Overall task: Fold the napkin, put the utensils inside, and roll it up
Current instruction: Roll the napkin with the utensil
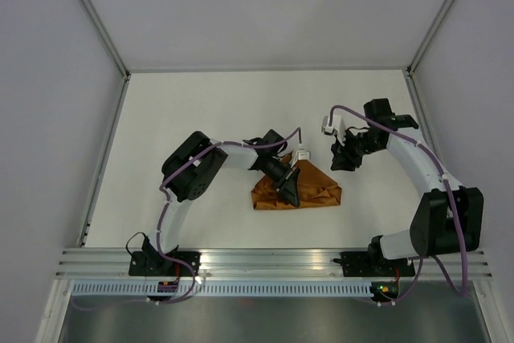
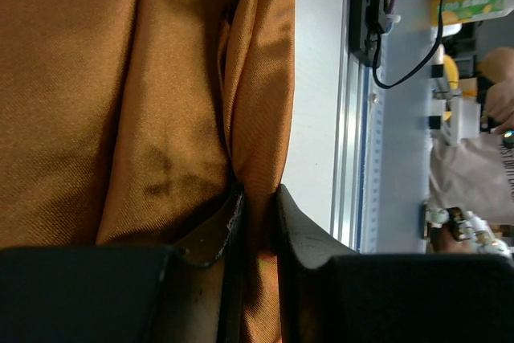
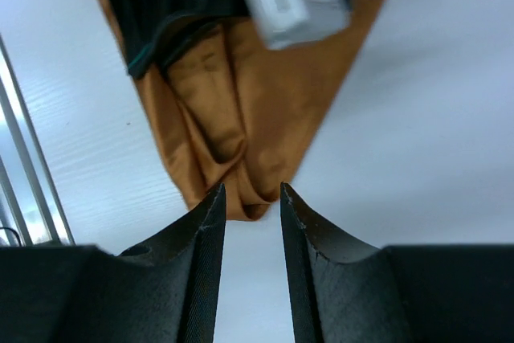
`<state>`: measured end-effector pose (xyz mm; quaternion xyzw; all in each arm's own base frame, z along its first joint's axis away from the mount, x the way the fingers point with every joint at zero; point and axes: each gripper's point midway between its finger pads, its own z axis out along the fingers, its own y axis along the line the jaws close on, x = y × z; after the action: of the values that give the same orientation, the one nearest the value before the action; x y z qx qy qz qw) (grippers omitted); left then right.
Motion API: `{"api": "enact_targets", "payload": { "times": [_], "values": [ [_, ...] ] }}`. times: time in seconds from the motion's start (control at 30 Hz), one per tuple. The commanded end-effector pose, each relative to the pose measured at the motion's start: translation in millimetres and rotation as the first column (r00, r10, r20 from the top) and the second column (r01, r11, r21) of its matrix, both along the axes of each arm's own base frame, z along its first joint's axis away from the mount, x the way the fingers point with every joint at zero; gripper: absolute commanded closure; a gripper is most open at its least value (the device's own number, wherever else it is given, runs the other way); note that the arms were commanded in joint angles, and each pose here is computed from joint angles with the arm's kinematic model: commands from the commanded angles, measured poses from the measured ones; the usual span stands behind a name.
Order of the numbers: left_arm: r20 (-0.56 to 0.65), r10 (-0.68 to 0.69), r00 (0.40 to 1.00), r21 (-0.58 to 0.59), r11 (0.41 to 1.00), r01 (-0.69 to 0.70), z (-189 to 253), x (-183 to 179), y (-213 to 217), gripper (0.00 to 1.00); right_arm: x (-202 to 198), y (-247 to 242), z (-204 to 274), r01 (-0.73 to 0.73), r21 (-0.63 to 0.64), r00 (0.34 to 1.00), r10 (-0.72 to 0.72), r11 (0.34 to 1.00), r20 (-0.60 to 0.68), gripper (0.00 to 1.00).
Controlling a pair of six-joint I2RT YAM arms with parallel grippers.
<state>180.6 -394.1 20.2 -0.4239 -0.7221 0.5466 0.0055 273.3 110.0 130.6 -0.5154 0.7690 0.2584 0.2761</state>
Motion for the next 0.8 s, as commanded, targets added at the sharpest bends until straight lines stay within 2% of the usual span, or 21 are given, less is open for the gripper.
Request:
{"api": "enact_targets", "payload": {
  "times": [0.0,0.23,0.47,0.77],
  "values": [
    [-0.083,0.033,0.996,0.013,0.999,-0.032,-6,4,1,0.98,-37,14,-4,-0.158,-0.036,0.984,0.16,0.987,0.072,0.6],
    [-0.045,0.095,0.994,0.024,0.995,-0.094,-20,12,8,0.98,-70,46,-26,-0.307,-0.065,0.948,0.311,0.949,0.07,0.59],
    [-0.045,0.13,0.991,0.046,0.991,-0.128,-36,11,15,0.98,-87,58,-61,-0.347,-0.095,0.936,0.35,0.933,0.017,0.58],
    [-0.052,0.147,0.988,0.06,0.988,-0.144,-48,10,18,0.98,-90,83,-89,-0.364,-0.188,0.907,0.393,0.912,0.149,0.57]
  ]
}}
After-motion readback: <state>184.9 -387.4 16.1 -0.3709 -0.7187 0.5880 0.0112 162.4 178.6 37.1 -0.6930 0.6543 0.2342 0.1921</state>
